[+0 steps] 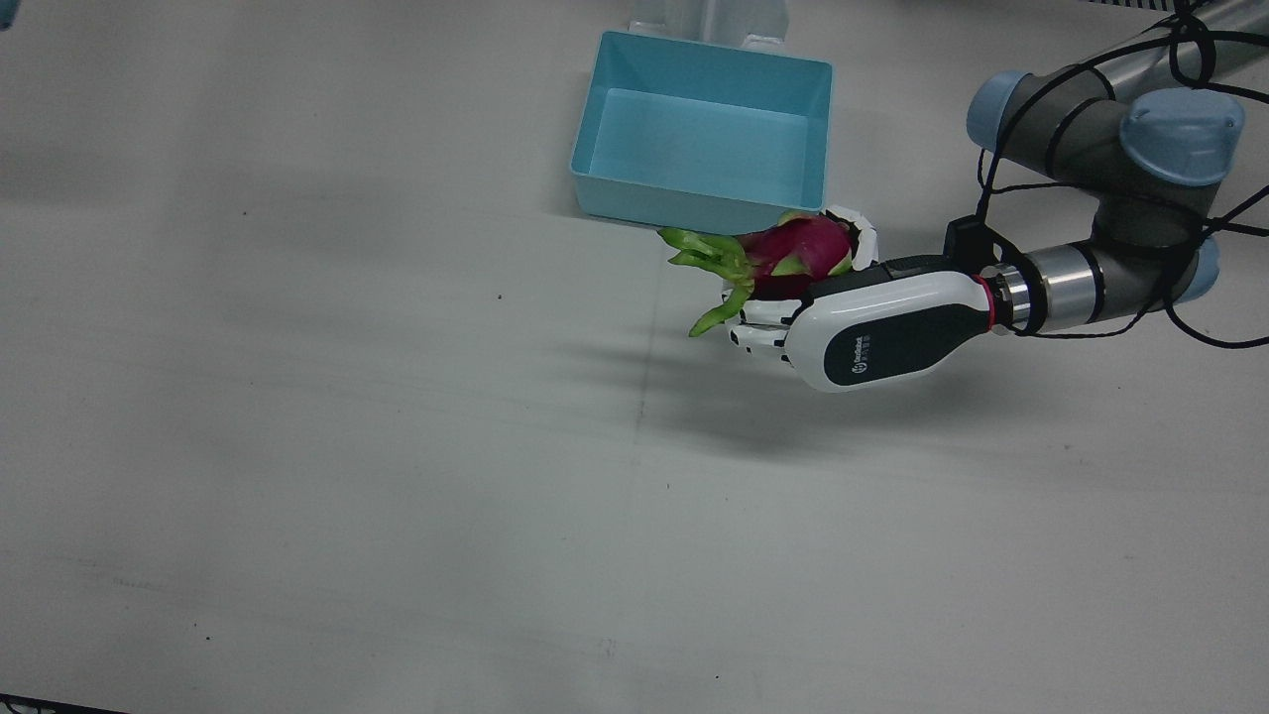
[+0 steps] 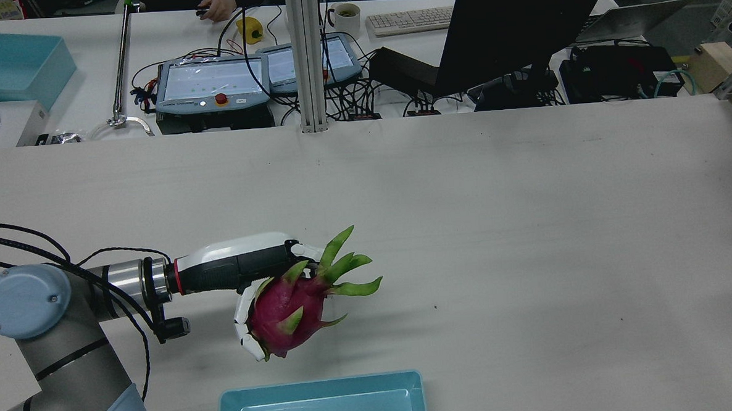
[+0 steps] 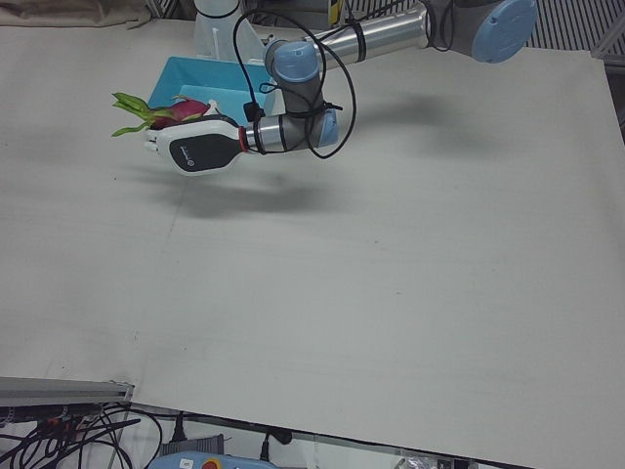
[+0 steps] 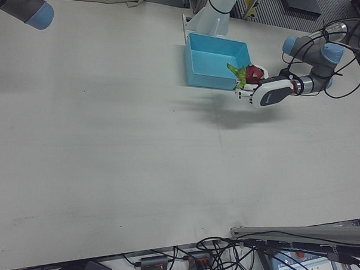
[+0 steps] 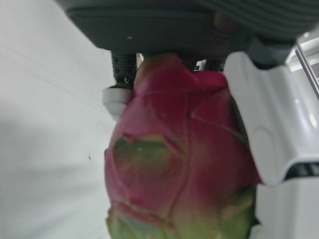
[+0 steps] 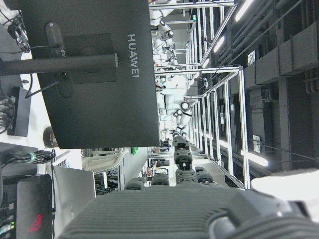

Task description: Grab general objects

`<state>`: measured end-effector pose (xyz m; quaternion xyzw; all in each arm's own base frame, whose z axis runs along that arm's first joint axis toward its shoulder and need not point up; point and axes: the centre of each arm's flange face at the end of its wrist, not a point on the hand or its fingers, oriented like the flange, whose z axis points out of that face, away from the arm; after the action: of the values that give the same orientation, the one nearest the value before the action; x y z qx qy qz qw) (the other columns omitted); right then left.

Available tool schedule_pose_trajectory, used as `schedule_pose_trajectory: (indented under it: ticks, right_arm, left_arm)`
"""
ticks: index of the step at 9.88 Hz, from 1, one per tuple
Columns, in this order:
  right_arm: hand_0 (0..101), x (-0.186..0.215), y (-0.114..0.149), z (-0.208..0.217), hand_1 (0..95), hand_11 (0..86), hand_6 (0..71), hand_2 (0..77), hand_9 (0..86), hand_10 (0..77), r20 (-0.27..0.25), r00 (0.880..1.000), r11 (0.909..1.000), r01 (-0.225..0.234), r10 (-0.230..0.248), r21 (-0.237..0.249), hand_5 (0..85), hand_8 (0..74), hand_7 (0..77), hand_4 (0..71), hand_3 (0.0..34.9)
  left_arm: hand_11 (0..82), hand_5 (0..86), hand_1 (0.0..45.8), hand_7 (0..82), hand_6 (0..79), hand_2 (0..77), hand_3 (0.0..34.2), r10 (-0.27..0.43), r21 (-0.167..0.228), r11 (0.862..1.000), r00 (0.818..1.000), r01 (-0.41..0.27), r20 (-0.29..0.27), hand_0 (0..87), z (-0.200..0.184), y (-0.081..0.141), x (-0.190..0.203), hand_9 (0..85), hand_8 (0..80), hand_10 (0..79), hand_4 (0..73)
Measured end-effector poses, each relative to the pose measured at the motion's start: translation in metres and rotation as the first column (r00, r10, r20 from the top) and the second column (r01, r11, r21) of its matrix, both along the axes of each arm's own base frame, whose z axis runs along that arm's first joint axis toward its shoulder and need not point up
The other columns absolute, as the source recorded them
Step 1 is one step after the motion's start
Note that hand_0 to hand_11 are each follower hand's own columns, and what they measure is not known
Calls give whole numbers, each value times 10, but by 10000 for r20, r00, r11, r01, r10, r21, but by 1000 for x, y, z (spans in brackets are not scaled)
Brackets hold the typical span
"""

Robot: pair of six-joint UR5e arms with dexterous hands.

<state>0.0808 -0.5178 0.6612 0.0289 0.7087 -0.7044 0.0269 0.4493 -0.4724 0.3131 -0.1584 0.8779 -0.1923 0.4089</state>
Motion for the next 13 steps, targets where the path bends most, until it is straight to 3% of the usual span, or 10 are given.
schedule_pose_trajectory:
  ticks: [4,10,11,12,13]
  right_arm:
    - [0,0,0,0,60,5,0,16,11,0,0,10000,10000,0,0,4,0,0,0,0,0]
    - [0,0,0,0,60,5,0,16,11,0,-1,10000,10000,0,0,-5,0,0,0,0,0]
    - [0,0,0,0,60,5,0,16,11,0,-1,10000,10000,0,0,-5,0,0,0,0,0]
    - [0,0,0,0,60,5,0,16,11,0,-1,10000,10000,0,0,-5,0,0,0,0,0]
    - [0,0,0,0,60,5,0,16,11,0,0,10000,10000,0,0,-2,0,0,0,0,0]
  left_arm:
    - [742,442,0,698,262,355,0,1410,72,9900,9900,-1409,-86,782,-17,67,63,524,442,600,267]
    - [753,447,0,698,267,355,0,1773,367,9838,9832,-1757,-446,791,-17,100,48,524,442,573,273]
    - [753,447,0,693,267,355,0,1831,433,9825,9817,-1810,-531,797,-16,105,45,524,442,420,284]
    - [753,447,0,693,267,355,0,1915,518,9807,9794,-1883,-638,797,-18,111,44,524,442,420,284]
    - [0,436,0,693,273,355,0,1990,609,9790,9771,-1948,-747,799,-20,117,42,513,447,142,289]
